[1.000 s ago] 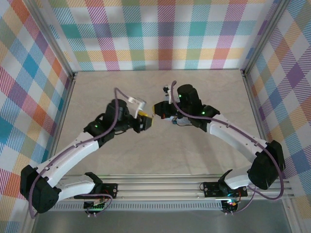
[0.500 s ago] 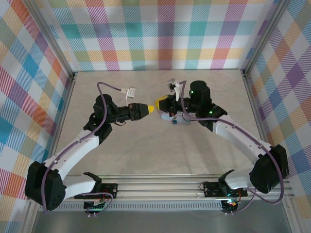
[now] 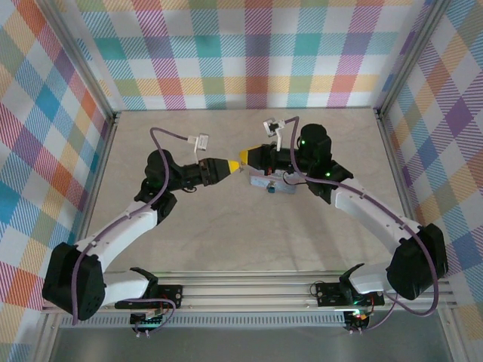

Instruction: Unlock a padlock with a key

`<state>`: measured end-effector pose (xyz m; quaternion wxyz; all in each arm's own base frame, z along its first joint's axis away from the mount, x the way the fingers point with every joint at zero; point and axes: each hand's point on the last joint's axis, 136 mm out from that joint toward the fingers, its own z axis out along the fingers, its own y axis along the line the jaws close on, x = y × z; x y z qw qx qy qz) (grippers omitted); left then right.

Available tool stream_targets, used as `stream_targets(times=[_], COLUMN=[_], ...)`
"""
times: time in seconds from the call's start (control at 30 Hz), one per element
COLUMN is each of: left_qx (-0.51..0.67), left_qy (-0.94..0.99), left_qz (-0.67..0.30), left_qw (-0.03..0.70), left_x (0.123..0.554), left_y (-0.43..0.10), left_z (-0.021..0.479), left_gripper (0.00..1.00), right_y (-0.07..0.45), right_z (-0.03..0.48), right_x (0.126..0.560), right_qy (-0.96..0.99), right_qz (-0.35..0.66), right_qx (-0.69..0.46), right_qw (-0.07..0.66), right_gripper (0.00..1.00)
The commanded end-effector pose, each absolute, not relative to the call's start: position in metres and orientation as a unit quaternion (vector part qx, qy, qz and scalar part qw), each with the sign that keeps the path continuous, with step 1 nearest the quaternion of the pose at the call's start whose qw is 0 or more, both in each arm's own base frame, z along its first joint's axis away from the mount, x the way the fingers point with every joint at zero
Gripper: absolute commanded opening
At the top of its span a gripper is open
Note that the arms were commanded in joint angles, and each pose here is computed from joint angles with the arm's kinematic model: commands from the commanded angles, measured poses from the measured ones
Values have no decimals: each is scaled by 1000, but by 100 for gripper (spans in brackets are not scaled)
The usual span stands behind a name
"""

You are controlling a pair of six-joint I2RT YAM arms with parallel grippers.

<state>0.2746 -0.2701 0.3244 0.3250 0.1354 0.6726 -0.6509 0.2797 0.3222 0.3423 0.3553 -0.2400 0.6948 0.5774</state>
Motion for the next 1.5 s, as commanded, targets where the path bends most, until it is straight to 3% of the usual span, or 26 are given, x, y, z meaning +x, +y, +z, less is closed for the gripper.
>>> stream_targets(times=[0.0, 0.7, 1.47], left_qx=[133, 133, 142], left_qy=[645, 648, 656], left_qz=[-669, -674, -668], left_qw=[344, 328, 320], left_x=[280, 279, 278], left_y=[-267, -275, -280], left_z=[340, 334, 327], left_gripper=[30, 30, 14], right_y=[324, 330, 336], right_z=[349, 349, 347], right_x=[278, 284, 292], right_qy=[680, 677, 677], right_qz=[600, 610, 610], right_qx=[-232, -219, -215], right_qw=[351, 348, 350], right_gripper=[0, 0, 0])
